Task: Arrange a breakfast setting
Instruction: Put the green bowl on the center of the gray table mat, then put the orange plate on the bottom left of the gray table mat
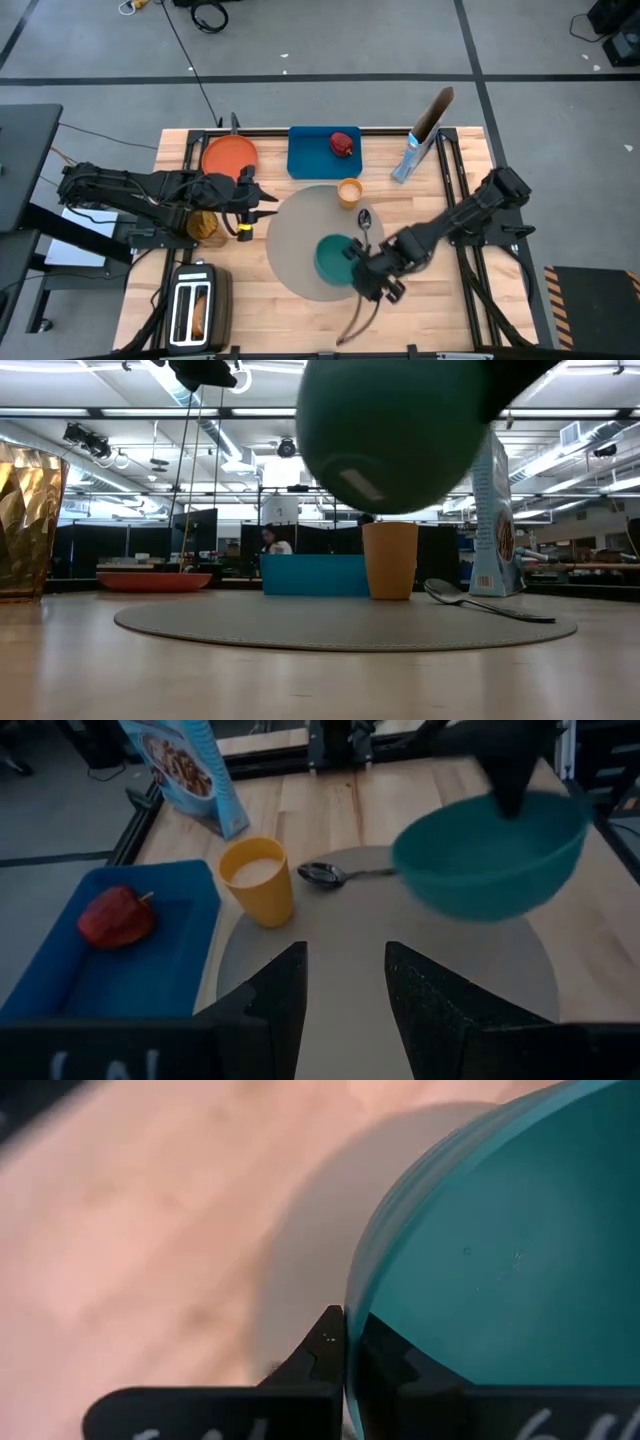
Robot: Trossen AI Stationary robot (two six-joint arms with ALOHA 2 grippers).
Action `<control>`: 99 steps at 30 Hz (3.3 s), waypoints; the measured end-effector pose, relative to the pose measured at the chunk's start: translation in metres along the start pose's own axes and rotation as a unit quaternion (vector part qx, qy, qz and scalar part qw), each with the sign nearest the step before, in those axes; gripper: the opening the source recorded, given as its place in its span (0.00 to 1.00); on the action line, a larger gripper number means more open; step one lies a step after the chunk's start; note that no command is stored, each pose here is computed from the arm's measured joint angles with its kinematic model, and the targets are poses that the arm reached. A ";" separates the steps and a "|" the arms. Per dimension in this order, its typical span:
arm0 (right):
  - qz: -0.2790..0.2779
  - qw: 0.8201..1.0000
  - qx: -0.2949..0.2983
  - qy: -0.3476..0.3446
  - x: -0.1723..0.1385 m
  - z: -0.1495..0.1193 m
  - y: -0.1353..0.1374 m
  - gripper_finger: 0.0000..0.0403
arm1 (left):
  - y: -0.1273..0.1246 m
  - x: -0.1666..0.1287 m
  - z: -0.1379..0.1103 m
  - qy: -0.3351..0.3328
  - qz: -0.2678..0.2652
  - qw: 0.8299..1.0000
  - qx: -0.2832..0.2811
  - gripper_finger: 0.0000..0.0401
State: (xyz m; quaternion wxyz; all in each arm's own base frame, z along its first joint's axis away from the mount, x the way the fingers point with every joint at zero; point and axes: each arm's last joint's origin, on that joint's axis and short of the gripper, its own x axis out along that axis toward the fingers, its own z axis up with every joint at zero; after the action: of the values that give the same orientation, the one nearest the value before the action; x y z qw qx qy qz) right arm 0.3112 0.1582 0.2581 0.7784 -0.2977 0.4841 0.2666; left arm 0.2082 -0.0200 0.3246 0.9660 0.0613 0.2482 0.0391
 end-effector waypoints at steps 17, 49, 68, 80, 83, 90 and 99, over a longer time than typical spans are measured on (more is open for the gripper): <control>0.001 0.992 -0.081 0.102 0.035 -0.017 -0.066 0.03 | 0.007 0.001 0.003 -0.013 0.016 1.000 0.014 0.36; 0.025 0.984 -0.045 0.172 0.069 -0.028 -0.077 0.08 | 0.009 0.003 0.002 -0.009 0.019 1.000 0.013 0.36; 0.034 0.986 -0.027 0.160 0.069 -0.026 -0.075 0.12 | 0.009 0.003 0.002 -0.009 0.019 1.000 0.014 0.36; 0.028 0.988 -0.017 0.154 0.064 -0.019 -0.066 0.21 | 0.009 0.003 0.002 -0.009 0.019 1.000 0.014 0.36; 0.017 0.989 -0.021 0.146 0.055 -0.015 -0.062 0.22 | 0.009 0.003 0.002 -0.010 0.019 1.000 0.014 0.36; -0.073 0.990 0.033 0.117 0.007 -0.012 -0.062 0.22 | 0.009 0.003 0.002 -0.009 0.019 1.000 0.011 0.36; -0.112 0.977 0.178 0.034 -0.063 -0.030 -0.070 0.21 | 0.007 0.003 -0.002 0.012 -0.010 1.000 -0.007 0.36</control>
State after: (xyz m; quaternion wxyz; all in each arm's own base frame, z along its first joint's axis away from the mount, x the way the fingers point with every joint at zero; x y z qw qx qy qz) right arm 0.3185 0.0811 0.3194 0.8270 -0.2152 0.5136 0.0772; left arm 0.2092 -0.0127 0.3223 0.9638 0.0513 0.2597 0.0316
